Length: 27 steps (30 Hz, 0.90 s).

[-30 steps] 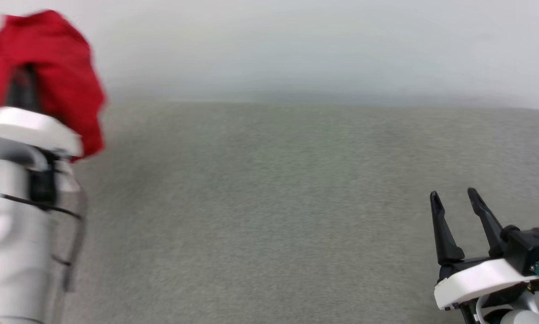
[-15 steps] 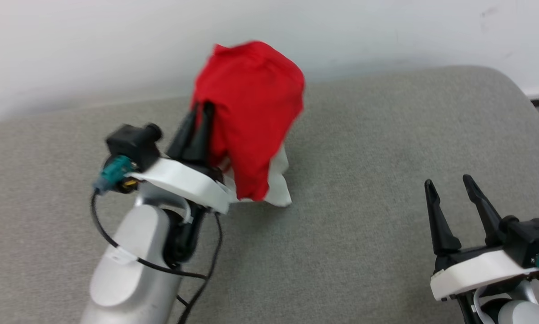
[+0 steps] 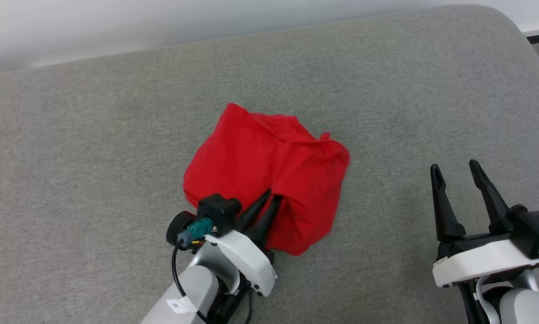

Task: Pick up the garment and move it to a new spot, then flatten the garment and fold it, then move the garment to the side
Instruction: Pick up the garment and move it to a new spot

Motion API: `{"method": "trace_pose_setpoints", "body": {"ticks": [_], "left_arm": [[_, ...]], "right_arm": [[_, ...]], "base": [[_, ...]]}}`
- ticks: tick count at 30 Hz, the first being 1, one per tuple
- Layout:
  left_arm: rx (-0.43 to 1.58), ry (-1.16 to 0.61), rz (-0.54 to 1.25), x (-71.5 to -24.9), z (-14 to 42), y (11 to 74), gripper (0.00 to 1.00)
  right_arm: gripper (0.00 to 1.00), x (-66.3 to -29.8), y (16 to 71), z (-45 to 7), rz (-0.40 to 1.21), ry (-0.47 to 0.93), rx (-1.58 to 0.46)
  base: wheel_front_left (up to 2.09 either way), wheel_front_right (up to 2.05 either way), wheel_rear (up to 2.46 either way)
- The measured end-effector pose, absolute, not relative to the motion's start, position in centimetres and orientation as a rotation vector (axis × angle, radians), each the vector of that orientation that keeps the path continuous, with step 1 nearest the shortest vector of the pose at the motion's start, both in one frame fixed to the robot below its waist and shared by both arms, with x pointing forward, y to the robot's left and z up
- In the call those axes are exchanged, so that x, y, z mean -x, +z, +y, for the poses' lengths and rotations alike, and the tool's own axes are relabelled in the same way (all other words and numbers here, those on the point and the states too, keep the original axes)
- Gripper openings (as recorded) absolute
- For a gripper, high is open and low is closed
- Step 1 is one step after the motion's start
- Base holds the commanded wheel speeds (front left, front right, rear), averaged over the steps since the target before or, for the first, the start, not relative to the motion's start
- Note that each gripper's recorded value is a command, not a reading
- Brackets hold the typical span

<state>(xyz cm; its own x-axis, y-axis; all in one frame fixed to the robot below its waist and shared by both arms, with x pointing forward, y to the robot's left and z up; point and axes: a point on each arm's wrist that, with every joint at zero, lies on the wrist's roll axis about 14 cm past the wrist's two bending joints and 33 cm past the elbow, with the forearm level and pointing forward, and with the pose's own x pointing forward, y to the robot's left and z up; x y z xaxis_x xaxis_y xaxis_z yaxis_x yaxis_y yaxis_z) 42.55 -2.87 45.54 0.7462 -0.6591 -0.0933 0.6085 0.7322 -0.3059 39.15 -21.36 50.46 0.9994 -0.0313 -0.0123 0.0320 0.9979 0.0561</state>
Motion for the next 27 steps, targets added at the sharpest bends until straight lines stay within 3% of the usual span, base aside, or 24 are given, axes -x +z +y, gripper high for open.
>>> {"method": "trace_pose_setpoints", "body": {"ticks": [1,2,3,13,18,27], "left_arm": [[0.276,-0.713,0.201,-42.1,-3.1,45.6,0.5],[0.284,-0.713,0.185,-42.0,-3.1,46.0,0.95],[0.286,-0.713,0.17,-41.9,-3.0,46.4,1.0],[0.246,-0.607,-0.09,-42.0,0.3,54.0,1.0],[0.203,-0.416,-0.174,-42.0,5.6,56.0,1.0],[0.126,-0.107,-0.171,-39.3,15.9,54.9,1.0]], "right_arm": [[1.0,-39.4,50.6,-21.2,0.007,-0.026,-0.057],[1.0,-39.5,50.7,-21.0,0.001,-0.02,-0.058],[1.0,-39.6,50.9,-20.8,-0.005,-0.014,-0.059],[1.0,-38.7,52.5,-19.2,-0.039,0.036,-0.062],[1.0,-38.1,52.9,-18.1,-0.037,0.068,-0.063],[1.0,-36.7,53.4,-17.4,-0.04,0.09,-0.063]], "base": [[0.0,0.0,0.0],[0.0,0.0,0.0],[0.0,0.0,0.0],[0.0,0.0,0.0],[0.0,0.0,0.0],[0.0,0.0,0.0]]}}
